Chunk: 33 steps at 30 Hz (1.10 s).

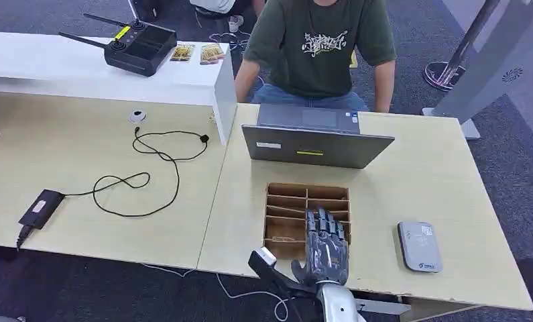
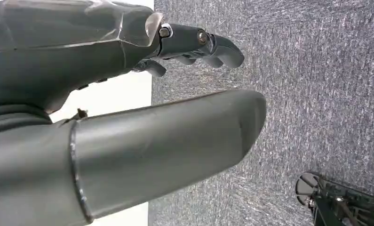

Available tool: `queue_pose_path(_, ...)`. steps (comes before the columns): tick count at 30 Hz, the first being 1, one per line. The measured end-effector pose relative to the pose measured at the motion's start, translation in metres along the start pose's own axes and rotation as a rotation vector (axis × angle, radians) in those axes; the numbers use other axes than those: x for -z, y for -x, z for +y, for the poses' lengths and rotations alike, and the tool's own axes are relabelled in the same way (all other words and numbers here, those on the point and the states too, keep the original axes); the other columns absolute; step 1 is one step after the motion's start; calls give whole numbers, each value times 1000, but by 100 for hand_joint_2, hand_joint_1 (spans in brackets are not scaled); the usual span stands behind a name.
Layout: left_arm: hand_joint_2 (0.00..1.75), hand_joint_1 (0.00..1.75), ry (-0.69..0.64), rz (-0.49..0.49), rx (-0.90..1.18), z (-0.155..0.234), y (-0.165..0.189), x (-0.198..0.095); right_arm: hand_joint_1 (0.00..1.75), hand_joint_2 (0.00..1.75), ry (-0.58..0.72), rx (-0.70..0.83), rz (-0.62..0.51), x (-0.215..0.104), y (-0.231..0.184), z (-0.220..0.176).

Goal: Pass the card to the sensor for recognition and then transmit it.

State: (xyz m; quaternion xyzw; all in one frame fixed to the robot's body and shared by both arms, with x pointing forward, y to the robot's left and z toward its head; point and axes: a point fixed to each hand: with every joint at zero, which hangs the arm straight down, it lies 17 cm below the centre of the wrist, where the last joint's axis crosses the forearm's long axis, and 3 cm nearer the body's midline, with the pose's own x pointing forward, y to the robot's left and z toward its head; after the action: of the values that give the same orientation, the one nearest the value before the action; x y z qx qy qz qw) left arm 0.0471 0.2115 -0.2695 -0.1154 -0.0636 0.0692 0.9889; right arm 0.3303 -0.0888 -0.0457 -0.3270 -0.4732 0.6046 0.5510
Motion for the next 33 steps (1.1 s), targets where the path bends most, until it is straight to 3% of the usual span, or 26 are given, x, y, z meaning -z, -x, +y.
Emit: queue_pose_path(33, 0, 0, 2, -13, 2, 1, -2, 0, 0, 175, 25, -10, -137, 4, -24, 6)
